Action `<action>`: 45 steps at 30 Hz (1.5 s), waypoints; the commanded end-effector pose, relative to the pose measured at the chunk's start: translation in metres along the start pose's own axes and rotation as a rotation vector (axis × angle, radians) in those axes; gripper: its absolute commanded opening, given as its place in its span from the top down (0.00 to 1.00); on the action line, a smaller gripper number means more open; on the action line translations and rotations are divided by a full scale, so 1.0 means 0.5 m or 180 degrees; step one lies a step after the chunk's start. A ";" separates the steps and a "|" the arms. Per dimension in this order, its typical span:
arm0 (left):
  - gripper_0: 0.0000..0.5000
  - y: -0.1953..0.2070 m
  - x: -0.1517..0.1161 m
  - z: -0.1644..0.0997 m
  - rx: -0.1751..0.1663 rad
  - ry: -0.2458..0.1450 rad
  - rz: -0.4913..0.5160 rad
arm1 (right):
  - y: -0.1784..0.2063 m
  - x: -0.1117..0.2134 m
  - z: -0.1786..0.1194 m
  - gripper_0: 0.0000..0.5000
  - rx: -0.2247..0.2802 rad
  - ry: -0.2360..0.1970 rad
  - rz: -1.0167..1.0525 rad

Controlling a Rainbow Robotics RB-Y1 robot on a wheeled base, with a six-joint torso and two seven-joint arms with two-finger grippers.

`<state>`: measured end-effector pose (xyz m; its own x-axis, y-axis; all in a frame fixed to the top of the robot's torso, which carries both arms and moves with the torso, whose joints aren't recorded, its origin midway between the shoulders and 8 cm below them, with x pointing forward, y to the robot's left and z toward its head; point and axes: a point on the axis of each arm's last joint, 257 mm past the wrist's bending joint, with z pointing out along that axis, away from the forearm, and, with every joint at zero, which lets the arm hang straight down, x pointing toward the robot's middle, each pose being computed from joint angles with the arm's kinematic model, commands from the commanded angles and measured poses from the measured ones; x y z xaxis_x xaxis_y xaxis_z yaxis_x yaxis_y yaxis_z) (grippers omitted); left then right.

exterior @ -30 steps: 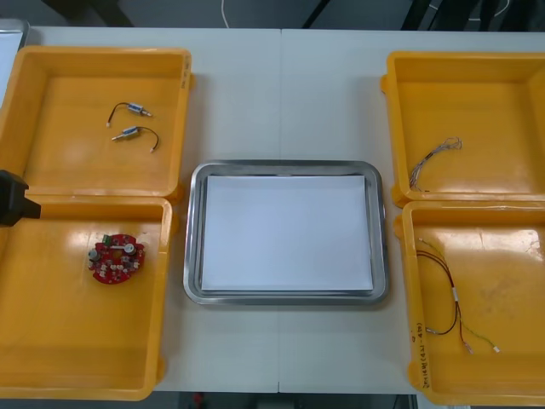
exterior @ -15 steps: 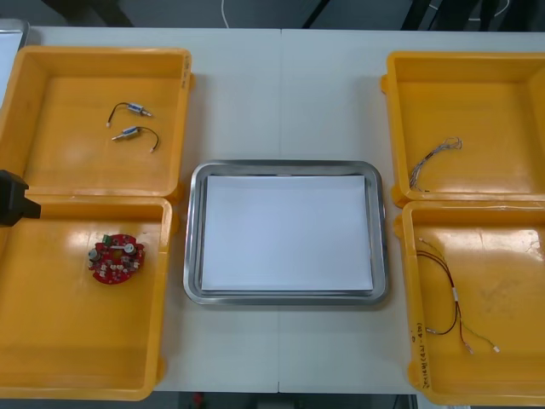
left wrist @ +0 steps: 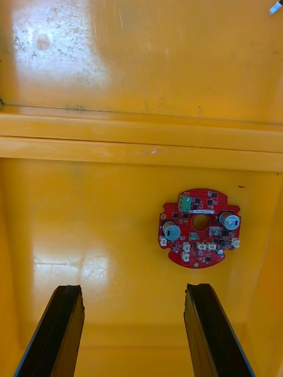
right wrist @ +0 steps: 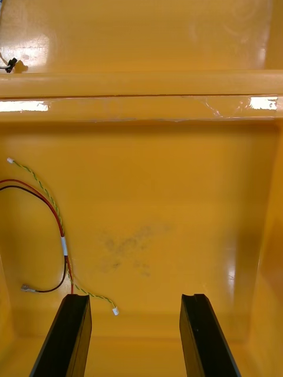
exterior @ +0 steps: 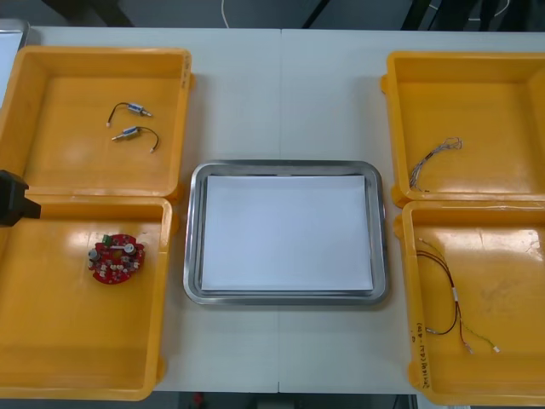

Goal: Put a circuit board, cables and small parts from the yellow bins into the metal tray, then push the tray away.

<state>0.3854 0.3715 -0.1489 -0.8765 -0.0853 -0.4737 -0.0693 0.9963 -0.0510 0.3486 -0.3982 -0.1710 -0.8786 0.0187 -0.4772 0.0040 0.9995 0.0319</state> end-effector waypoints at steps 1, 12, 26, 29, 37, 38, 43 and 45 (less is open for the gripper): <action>0.00 0.030 -0.009 -0.030 -0.0146 -0.0081 0.0256 | -0.014 -0.008 -0.013 0.14 0.0114 -0.0002 -0.0017; 0.00 0.030 -0.009 -0.030 -0.0146 -0.0081 0.0256 | -0.014 -0.008 -0.013 0.13 0.0114 -0.0002 -0.0017; 0.00 0.030 -0.009 -0.030 -0.0146 -0.0081 0.0256 | -0.014 -0.008 -0.013 0.14 0.0114 -0.0002 -0.0017; 0.00 0.030 -0.009 -0.030 -0.0146 -0.0081 0.0256 | -0.014 -0.008 -0.013 0.14 0.0114 -0.0002 -0.0017; 0.00 0.030 -0.009 -0.030 -0.0146 -0.0081 0.0256 | -0.014 -0.008 -0.013 0.14 0.0114 -0.0002 -0.0017; 0.00 0.030 -0.009 -0.030 -0.0146 -0.0081 0.0256 | -0.014 -0.008 -0.013 0.13 0.0114 -0.0002 -0.0017; 0.00 0.030 -0.009 -0.030 -0.0146 -0.0081 0.0256 | -0.014 -0.008 -0.013 0.13 0.0114 -0.0002 -0.0017; 0.00 0.030 -0.009 -0.030 -0.0146 -0.0081 0.0256 | -0.014 -0.008 -0.013 0.14 0.0114 -0.0002 -0.0017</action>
<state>0.3854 0.3715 -0.1489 -0.8765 -0.0853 -0.4737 -0.0693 0.9963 -0.0510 0.3486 -0.3982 -0.1710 -0.8786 0.0187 -0.4772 0.0040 0.9995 0.0319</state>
